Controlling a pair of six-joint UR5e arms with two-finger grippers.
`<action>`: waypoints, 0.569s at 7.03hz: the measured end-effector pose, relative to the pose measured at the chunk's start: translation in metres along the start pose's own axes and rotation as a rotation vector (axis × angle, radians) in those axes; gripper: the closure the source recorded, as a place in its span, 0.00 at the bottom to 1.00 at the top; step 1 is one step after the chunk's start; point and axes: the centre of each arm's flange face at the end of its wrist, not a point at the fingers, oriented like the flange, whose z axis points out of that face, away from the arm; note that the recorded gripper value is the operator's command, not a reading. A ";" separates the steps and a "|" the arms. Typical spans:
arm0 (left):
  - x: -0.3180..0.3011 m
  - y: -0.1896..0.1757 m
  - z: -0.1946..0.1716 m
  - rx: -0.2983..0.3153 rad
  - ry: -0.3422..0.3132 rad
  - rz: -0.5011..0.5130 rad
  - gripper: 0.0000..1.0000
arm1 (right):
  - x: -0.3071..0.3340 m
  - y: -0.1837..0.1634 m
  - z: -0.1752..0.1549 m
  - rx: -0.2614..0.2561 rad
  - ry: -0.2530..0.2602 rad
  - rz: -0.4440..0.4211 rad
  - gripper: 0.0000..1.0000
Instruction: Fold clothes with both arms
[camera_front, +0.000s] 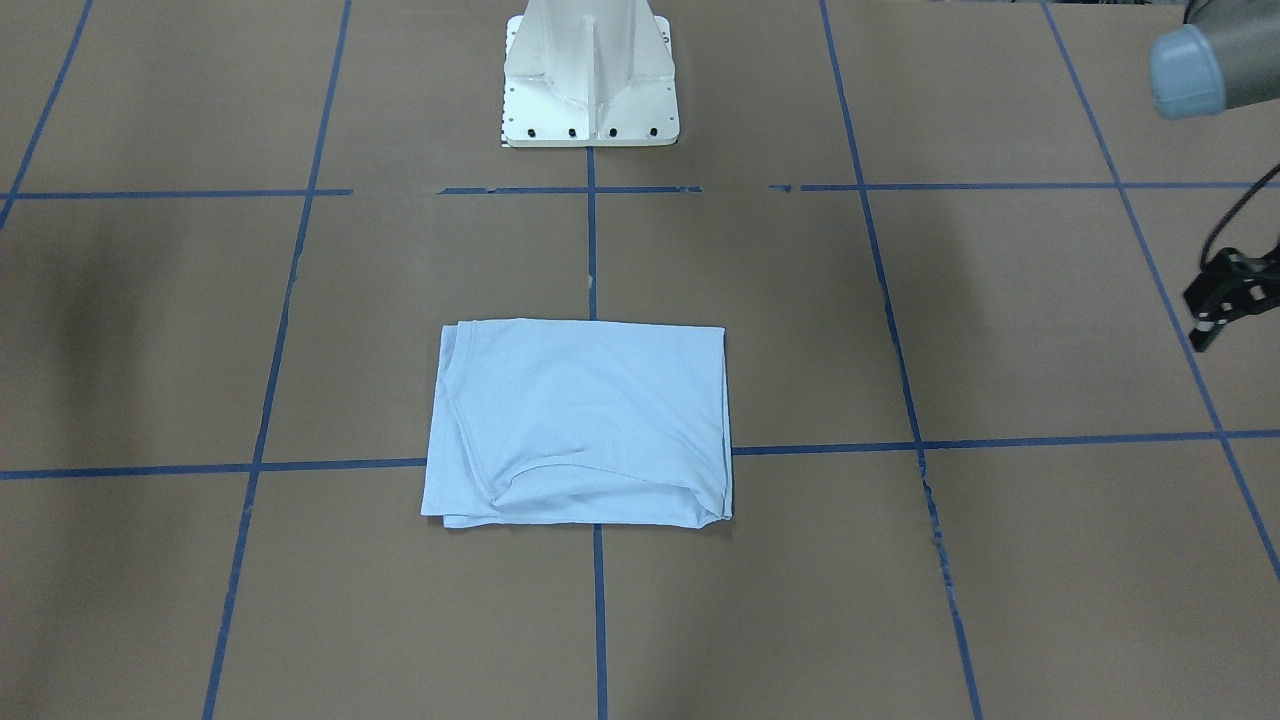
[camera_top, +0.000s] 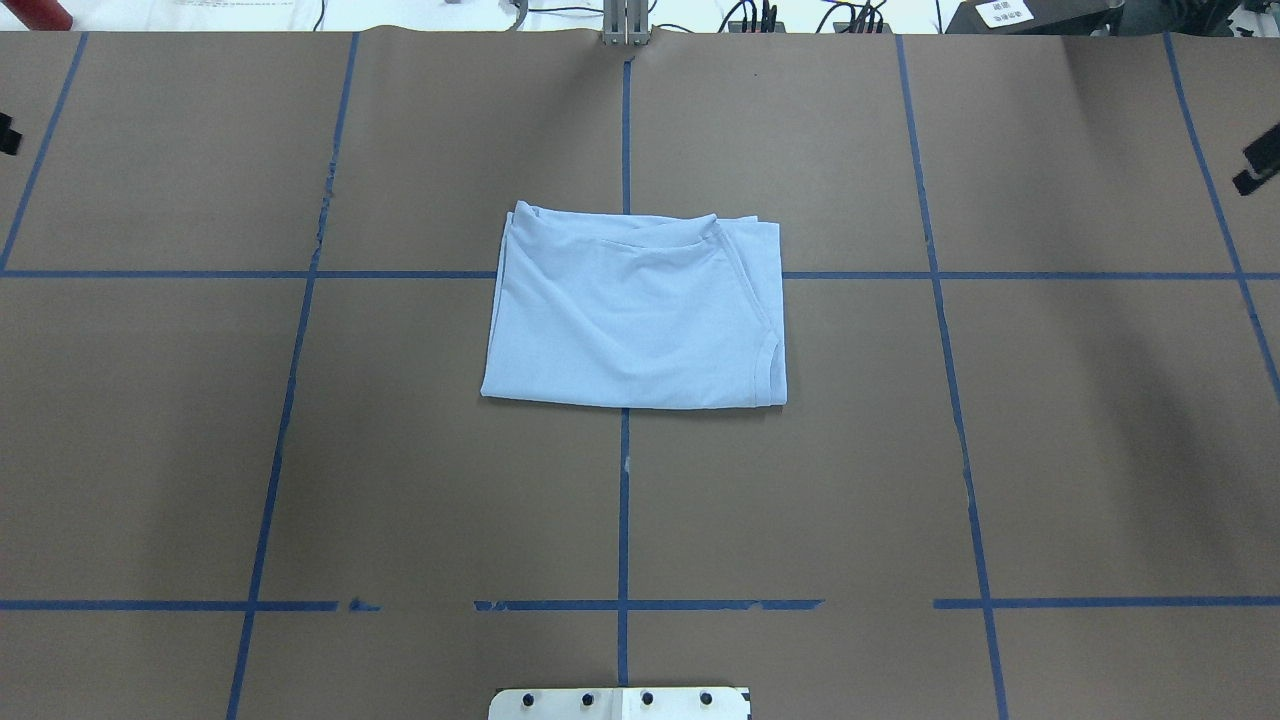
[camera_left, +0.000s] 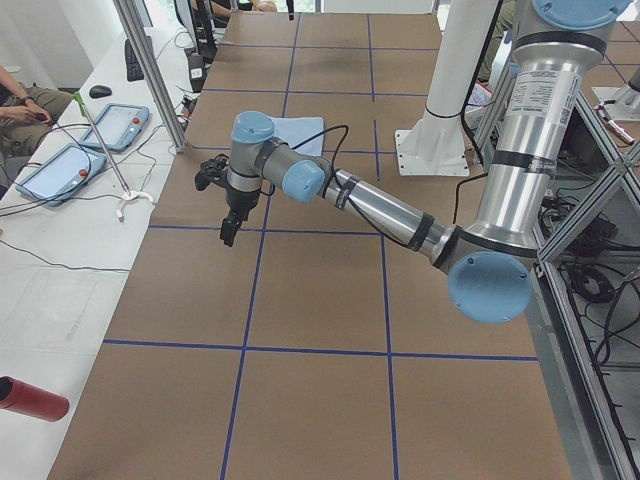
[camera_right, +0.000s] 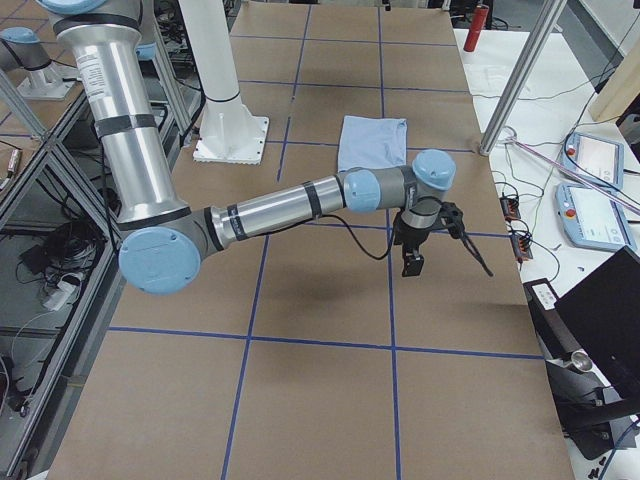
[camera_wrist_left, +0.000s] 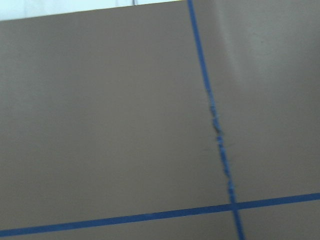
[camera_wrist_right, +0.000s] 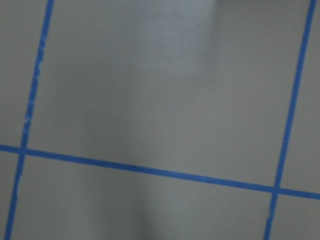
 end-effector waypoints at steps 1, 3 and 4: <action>-0.051 0.024 -0.010 -0.023 -0.022 0.051 0.00 | 0.050 0.040 0.001 -0.004 -0.016 -0.012 0.00; -0.115 0.086 -0.015 -0.068 -0.003 0.106 0.00 | 0.120 0.115 0.005 0.000 -0.041 0.037 0.00; -0.128 0.115 -0.010 -0.091 0.005 0.099 0.00 | 0.133 0.137 0.010 -0.002 -0.056 0.068 0.00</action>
